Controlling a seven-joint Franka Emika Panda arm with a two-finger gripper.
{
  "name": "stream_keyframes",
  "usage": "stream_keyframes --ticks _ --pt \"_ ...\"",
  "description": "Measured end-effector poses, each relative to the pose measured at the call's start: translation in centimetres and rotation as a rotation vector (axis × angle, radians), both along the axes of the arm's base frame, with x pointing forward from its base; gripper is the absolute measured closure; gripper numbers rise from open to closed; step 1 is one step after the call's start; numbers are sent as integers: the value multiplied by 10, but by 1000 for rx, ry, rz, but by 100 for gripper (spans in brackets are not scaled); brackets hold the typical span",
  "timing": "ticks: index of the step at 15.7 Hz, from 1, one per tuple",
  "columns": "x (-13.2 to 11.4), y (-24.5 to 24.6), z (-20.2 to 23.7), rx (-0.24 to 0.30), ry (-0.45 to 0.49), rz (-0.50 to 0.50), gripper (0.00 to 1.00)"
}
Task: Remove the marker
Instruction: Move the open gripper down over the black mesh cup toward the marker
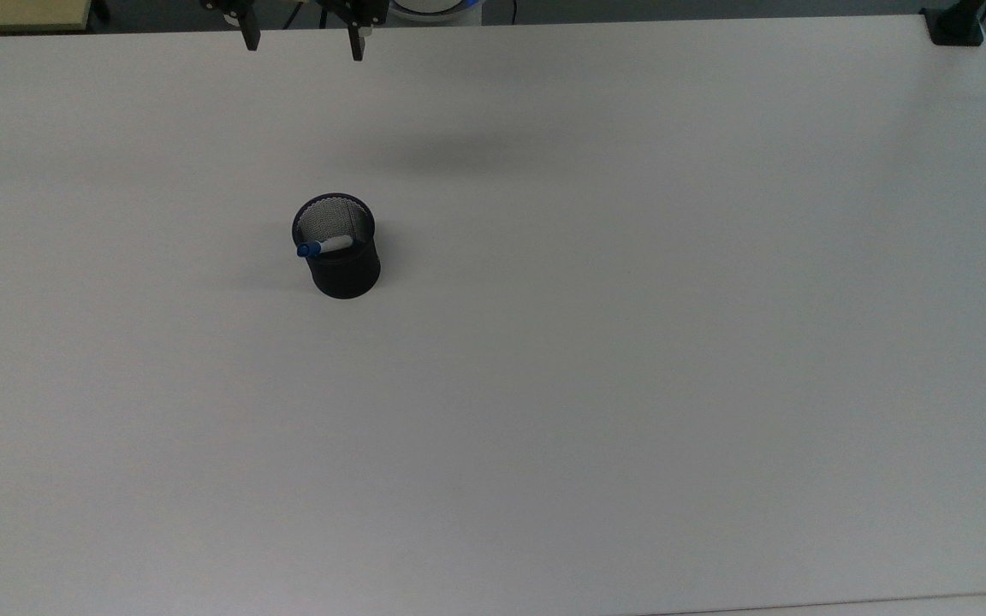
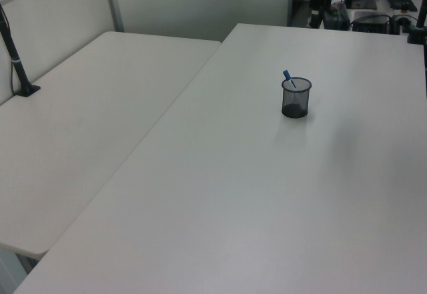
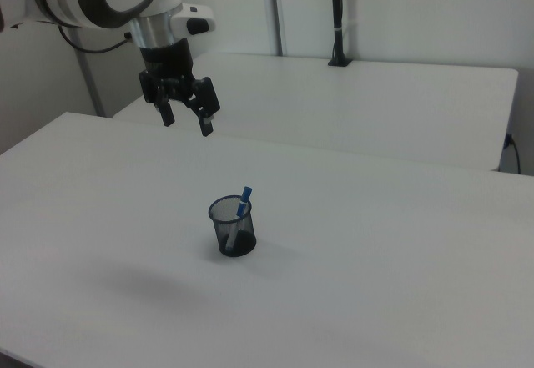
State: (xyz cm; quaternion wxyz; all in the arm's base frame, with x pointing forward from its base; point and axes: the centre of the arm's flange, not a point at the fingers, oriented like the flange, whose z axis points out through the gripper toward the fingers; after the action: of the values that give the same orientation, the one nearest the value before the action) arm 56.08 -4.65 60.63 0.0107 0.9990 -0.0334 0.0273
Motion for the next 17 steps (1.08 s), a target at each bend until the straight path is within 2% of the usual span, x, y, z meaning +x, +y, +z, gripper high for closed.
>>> stream_keyframes --ticks 13,15,17 --pt "0 0 -1 -1 2 2 0" --pt "1 0 -5 -2 10 35 0" --pt "6 0 -18 -5 36 119 0"
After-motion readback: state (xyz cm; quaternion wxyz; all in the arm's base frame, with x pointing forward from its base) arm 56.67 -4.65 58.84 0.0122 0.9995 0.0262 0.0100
